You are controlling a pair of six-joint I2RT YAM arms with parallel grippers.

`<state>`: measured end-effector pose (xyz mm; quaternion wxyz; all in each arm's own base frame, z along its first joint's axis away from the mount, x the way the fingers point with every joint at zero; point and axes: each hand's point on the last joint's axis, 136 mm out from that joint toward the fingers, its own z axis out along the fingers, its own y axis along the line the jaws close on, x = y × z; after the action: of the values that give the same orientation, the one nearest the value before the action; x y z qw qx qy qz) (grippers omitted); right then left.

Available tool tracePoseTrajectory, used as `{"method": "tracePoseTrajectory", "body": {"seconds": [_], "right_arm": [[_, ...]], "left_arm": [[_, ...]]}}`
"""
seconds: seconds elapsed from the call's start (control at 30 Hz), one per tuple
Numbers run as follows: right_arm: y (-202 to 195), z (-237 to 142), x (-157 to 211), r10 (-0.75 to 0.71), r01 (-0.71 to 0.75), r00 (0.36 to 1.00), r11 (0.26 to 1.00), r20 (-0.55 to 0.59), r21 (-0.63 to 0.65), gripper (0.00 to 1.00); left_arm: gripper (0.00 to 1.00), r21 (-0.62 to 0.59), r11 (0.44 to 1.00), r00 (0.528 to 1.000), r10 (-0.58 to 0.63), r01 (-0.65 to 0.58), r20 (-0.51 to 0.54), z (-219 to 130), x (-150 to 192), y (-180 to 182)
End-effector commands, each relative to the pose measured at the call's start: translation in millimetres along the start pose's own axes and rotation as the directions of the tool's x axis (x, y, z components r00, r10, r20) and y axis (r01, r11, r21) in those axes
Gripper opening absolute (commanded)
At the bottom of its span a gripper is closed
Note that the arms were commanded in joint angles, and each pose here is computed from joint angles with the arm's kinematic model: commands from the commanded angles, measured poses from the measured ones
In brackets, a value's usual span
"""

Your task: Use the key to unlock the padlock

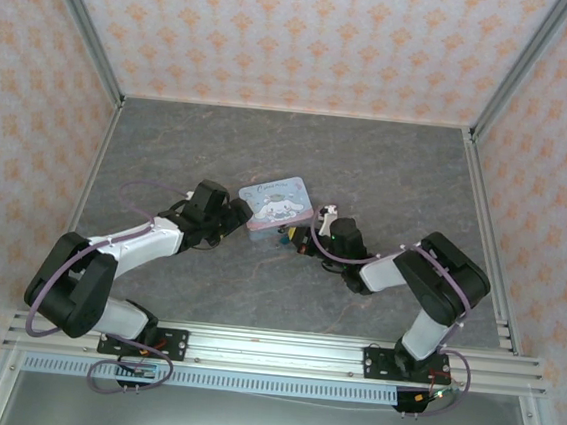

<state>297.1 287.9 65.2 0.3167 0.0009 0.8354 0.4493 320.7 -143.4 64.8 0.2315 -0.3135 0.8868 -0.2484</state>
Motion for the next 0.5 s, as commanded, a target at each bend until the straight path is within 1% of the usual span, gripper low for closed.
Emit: {"method": "tracePoseTrajectory", "body": {"seconds": [0.0, 0.17, 0.3, 0.47], "right_arm": [[2.2, -3.9, -14.9, -0.009, 0.008, 0.999, 1.000, 0.051, 0.010, 0.00], [-1.1, -7.8, -16.5, 0.013, -0.014, 0.998, 1.000, 0.063, 0.008, 0.00], [0.7, -13.5, -16.2, -0.019, 0.018, 0.998, 1.000, 0.052, 0.018, 0.00], [3.7, -27.9, -16.5, -0.083, 0.081, 0.996, 0.995, 0.030, 0.062, 0.00]], "left_arm": [[0.82, -0.141, 0.990, 1.000, -0.001, -0.004, -0.031, 1.7, 13.1, 40.2], [0.83, -0.139, 0.990, 0.999, -0.005, -0.001, -0.037, 3.3, 14.3, 40.3], [0.83, -0.124, 0.992, 1.000, 0.003, -0.005, -0.023, -1.8, 10.7, 34.6], [0.89, -0.089, 0.996, 1.000, 0.025, -0.024, 0.014, -18.3, 0.2, 19.8]]}}
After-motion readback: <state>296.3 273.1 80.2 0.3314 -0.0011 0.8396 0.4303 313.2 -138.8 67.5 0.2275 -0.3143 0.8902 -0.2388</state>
